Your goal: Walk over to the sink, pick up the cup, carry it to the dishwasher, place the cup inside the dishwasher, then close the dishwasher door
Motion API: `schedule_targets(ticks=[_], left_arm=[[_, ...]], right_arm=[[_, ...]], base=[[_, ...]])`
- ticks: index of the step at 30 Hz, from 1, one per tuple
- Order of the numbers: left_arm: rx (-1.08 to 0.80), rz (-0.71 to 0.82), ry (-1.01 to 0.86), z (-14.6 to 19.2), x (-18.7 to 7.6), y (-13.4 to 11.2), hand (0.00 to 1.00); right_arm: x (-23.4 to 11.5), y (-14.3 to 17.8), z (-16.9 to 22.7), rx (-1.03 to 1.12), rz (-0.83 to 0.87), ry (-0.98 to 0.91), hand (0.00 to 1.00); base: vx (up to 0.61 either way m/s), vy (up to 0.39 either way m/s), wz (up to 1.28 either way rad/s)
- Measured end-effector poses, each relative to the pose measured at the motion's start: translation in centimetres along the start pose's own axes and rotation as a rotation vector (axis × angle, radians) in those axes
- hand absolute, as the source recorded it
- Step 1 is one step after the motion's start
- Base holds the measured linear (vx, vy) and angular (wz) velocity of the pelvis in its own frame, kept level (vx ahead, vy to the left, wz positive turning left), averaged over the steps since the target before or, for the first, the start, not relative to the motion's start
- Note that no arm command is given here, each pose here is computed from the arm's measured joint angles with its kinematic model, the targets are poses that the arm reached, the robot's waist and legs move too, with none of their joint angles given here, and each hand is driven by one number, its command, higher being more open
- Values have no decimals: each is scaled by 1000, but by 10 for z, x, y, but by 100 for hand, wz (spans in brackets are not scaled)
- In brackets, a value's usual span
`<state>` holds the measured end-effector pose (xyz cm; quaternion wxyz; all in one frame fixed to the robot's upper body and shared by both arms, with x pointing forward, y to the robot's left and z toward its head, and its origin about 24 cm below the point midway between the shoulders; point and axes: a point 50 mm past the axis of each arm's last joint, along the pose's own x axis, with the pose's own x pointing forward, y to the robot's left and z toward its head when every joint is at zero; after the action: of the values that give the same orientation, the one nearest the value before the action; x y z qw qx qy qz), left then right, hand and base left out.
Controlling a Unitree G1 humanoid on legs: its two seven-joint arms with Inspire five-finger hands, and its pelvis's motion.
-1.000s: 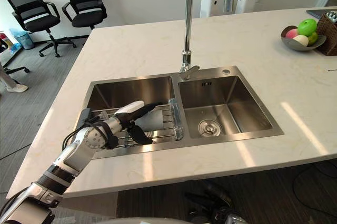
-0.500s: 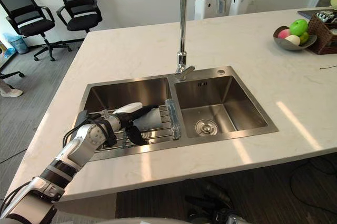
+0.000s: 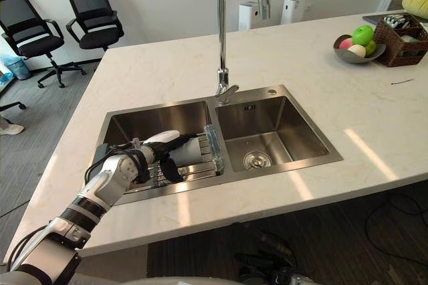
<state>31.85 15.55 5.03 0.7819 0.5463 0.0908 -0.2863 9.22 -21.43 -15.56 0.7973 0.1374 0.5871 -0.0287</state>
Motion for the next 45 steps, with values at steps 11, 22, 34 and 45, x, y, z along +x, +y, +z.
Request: schedule_targets(ticks=[11,22,34,45], left_arm=[[-53,58,24,2,10,18,0],[-20,65,-34,10,14,12,0],[38,-6,5,7,14,-13,100],[33,-12,25,7,16,-15,0]], right_arm=[[1,4,5,-41,9,1,100],[2,7,8,-60,12,6,100],[2,6,8,-78,7,19,100],[3,7,8,-84,9,23,100]], base=[[5,-3,-5],[-5,-7,1],[-9,-10,5],[-16,-11,0]])
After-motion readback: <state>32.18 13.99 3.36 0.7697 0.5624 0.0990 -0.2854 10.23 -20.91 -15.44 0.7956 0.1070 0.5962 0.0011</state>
